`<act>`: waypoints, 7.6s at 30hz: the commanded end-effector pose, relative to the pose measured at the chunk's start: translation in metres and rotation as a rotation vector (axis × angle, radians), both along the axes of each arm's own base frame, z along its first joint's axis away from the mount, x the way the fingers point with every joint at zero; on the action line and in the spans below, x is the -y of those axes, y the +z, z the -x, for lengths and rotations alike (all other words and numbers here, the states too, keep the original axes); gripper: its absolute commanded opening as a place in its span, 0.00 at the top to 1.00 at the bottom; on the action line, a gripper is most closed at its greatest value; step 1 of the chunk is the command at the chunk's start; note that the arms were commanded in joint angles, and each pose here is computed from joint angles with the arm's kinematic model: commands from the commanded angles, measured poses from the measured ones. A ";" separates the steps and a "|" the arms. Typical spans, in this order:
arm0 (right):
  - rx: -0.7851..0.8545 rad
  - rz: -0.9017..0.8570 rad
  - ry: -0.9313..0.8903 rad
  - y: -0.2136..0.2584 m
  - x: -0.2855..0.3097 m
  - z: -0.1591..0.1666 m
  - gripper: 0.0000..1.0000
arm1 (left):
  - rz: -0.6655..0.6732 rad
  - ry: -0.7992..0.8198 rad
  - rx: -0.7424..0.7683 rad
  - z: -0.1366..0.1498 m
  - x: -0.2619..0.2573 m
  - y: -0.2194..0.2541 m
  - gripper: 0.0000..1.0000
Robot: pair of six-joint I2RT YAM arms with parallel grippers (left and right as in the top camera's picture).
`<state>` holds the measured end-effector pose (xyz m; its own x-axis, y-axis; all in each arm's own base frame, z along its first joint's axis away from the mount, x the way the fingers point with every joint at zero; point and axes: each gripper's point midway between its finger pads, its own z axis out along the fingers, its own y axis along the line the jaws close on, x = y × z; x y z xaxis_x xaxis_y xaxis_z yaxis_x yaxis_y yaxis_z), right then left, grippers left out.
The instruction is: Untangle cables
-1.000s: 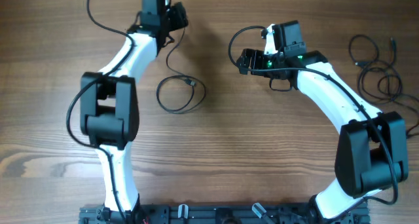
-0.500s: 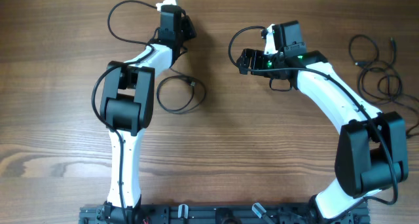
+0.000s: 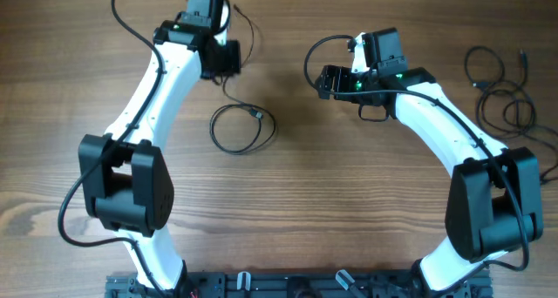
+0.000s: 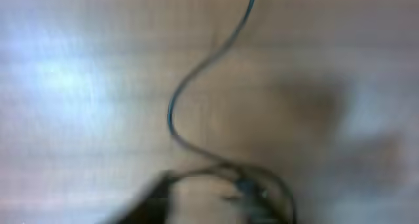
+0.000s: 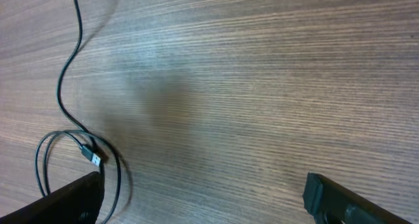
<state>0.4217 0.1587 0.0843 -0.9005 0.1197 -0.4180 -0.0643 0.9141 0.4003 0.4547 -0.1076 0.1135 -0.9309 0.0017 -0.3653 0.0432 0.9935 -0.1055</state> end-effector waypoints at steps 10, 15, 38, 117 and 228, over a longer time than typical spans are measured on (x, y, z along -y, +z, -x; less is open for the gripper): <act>-0.020 0.009 -0.011 -0.009 0.001 0.001 0.00 | 0.154 0.029 0.429 -0.119 0.032 -0.010 0.26; -0.021 0.009 -0.012 -0.009 0.001 0.001 0.00 | 0.193 0.042 0.565 -0.163 0.041 -0.063 0.23; -0.021 0.009 -0.011 -0.009 0.001 0.001 0.00 | 0.162 0.134 0.028 -0.018 -0.007 -0.001 0.94; -0.471 0.318 -0.155 -0.123 -0.088 0.062 0.80 | 0.393 0.699 -0.328 0.069 -0.198 -0.017 0.00; 0.448 0.224 -0.284 0.215 0.195 -0.052 0.00 | 0.393 0.699 -0.328 0.069 -0.198 -0.017 0.00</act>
<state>0.4974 -0.0410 0.2110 -0.7127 0.2275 -0.6635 0.1187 0.9714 0.2055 0.3848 0.0930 0.0912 -0.7278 -0.6818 0.0739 -0.6625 0.6712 -0.3325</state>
